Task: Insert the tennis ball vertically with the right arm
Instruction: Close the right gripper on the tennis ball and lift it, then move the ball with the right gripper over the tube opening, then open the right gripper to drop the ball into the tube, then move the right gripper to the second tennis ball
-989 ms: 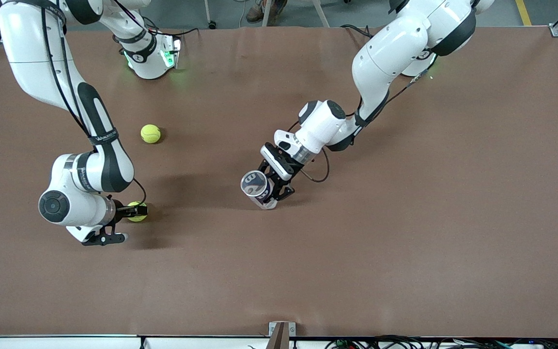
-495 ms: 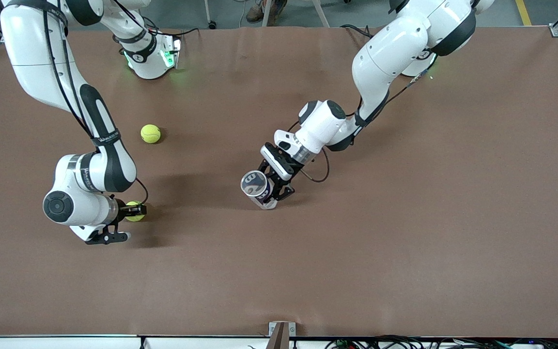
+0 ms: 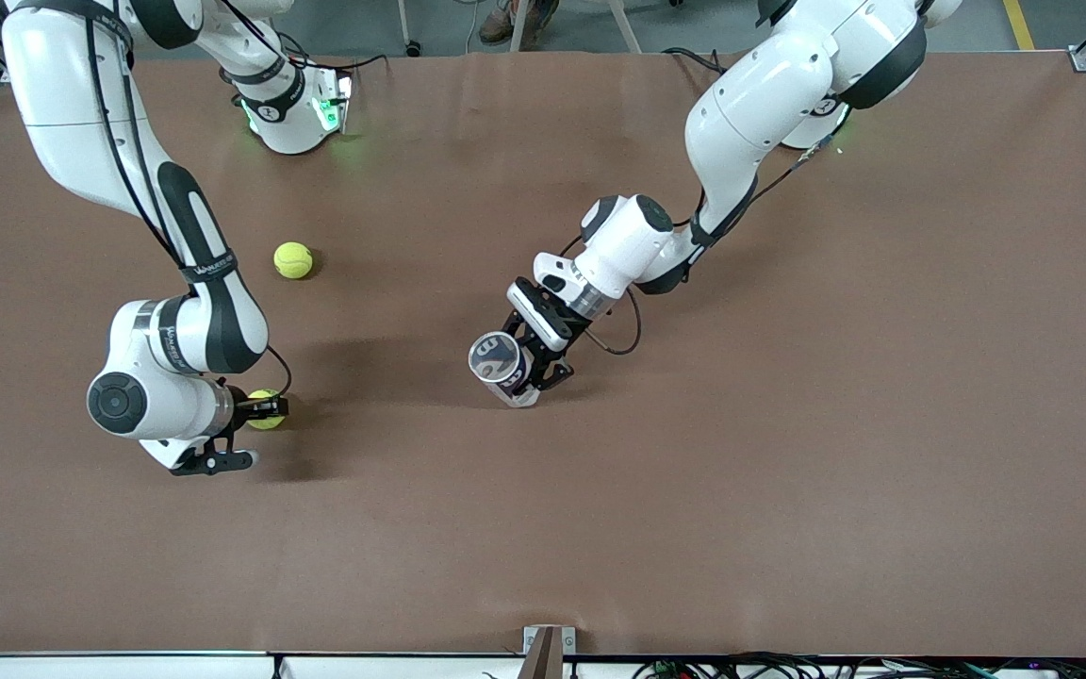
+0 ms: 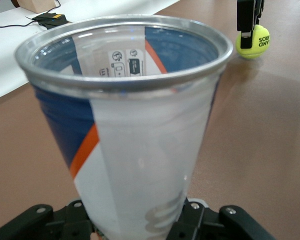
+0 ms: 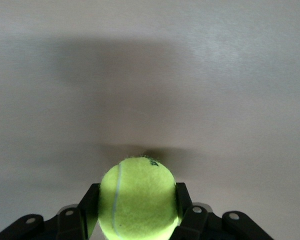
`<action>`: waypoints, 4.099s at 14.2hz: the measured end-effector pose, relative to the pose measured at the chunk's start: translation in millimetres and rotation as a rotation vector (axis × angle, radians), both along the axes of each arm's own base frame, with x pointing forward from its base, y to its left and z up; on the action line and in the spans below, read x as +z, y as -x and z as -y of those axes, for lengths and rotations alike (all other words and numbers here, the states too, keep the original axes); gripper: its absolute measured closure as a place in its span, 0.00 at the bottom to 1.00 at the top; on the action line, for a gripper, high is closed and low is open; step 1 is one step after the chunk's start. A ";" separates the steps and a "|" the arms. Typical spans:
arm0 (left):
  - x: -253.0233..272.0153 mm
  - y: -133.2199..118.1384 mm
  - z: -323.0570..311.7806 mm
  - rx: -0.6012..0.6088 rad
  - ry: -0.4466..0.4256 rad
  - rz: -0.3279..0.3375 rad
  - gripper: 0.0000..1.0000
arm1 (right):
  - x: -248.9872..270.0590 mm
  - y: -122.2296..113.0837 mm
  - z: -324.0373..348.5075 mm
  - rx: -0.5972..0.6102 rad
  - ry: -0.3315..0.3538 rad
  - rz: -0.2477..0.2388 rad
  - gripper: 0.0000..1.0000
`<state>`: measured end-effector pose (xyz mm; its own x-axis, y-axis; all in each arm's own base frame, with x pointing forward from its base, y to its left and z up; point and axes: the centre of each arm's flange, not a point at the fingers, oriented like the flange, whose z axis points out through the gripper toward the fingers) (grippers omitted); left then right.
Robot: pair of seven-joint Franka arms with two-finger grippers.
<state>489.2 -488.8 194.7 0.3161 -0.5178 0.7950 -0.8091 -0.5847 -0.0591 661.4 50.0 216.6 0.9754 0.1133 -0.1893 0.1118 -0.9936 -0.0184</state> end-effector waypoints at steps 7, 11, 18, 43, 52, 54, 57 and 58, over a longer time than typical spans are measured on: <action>0.0 0.0 0.0 0.000 0.000 0.000 0.46 | 183.5 -3.0 -136.8 -0.050 -0.101 0.105 0.35; -0.1 0.0 0.0 0.000 0.000 0.000 0.46 | 242.7 27.8 -254.7 -0.226 -0.134 0.154 0.35; 0.0 0.0 0.1 0.000 0.000 0.000 0.46 | 223.9 73.5 -376.5 -0.395 -0.190 0.210 0.35; 0.0 0.1 0.2 0.003 0.003 -0.003 0.28 | 180.3 64.7 -363.0 -0.360 -0.109 0.138 0.11; 0.1 0.2 0.4 0.003 0.003 -0.003 0.30 | 207.8 62.9 -354.0 -0.410 -0.095 0.130 0.00; 0.1 0.2 0.4 0.003 0.003 -0.003 0.30 | 229.6 63.6 -319.7 -0.431 -0.019 0.070 0.00; 0.2 0.2 0.4 0.003 0.003 -0.002 0.30 | 258.4 53.2 -239.5 -0.358 0.057 0.011 0.00; 0.3 0.1 0.5 0.003 0.003 -0.002 0.30 | 258.4 49.1 -213.8 -0.333 0.078 0.000 0.00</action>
